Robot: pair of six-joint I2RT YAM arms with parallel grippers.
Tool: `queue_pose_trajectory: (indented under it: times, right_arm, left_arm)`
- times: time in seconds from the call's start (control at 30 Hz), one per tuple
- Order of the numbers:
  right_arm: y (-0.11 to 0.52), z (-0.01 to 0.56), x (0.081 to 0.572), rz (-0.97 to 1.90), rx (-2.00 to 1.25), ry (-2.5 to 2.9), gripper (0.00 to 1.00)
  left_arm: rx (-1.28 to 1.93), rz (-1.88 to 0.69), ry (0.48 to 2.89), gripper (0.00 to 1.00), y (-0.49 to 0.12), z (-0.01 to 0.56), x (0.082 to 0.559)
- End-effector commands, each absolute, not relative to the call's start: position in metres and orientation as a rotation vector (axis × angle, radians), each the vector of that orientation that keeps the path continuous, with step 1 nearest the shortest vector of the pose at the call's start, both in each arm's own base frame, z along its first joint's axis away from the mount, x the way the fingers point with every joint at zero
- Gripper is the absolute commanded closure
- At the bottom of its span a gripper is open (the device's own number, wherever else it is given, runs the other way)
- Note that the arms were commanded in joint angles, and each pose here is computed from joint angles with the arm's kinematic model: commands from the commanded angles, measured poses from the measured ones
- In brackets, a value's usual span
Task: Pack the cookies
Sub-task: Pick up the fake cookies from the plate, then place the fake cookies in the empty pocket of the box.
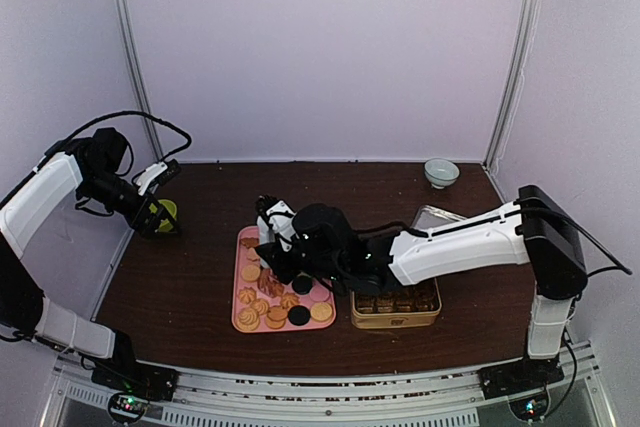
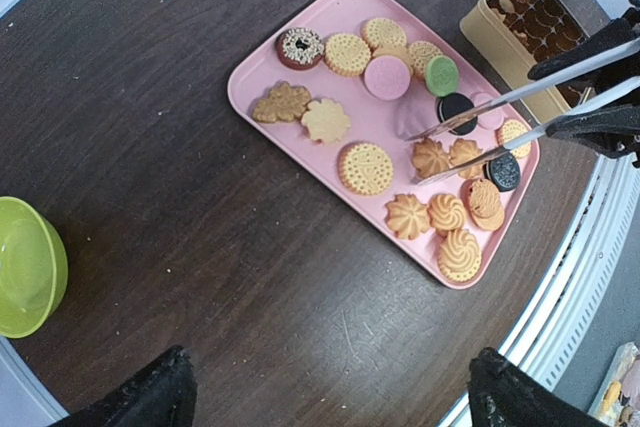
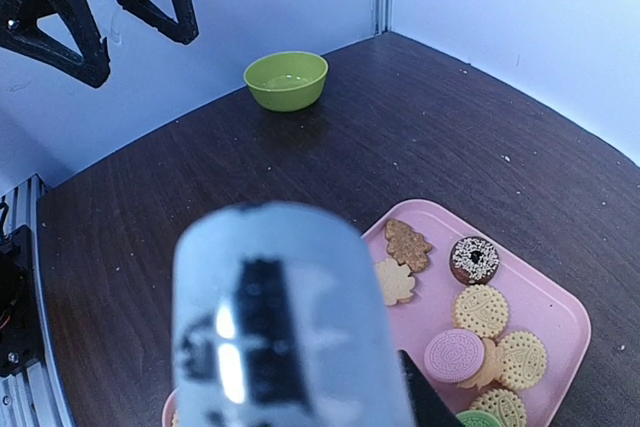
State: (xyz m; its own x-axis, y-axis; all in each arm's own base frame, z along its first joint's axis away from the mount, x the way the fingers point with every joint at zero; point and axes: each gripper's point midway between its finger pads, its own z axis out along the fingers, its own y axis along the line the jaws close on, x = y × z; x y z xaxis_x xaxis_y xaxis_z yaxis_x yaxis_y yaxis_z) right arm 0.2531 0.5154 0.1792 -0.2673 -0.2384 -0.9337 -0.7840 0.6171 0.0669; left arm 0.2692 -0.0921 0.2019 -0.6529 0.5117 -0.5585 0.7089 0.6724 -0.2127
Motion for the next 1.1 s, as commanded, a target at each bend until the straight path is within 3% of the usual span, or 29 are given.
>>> queue_pose_trajectory:
  times: [0.0,0.37,1.07]
  right_arm:
    - [0.516,0.242,0.254,0.689,-0.782,1.71,0.77]
    - [0.471,0.299,0.261,0.668,-0.684,1.642,0.79]
    - [0.294,0.271,0.271,0.378,-0.487,1.757,0.79]
  left_arm:
    - [0.95,-0.573,2.386,0.02,-0.092,0.209,0.274]
    - [0.948,-0.577,2.385,0.02,-0.093,0.21,0.274]
    - [0.953,-0.601,2.372,0.02,-0.095,0.211,0.274]
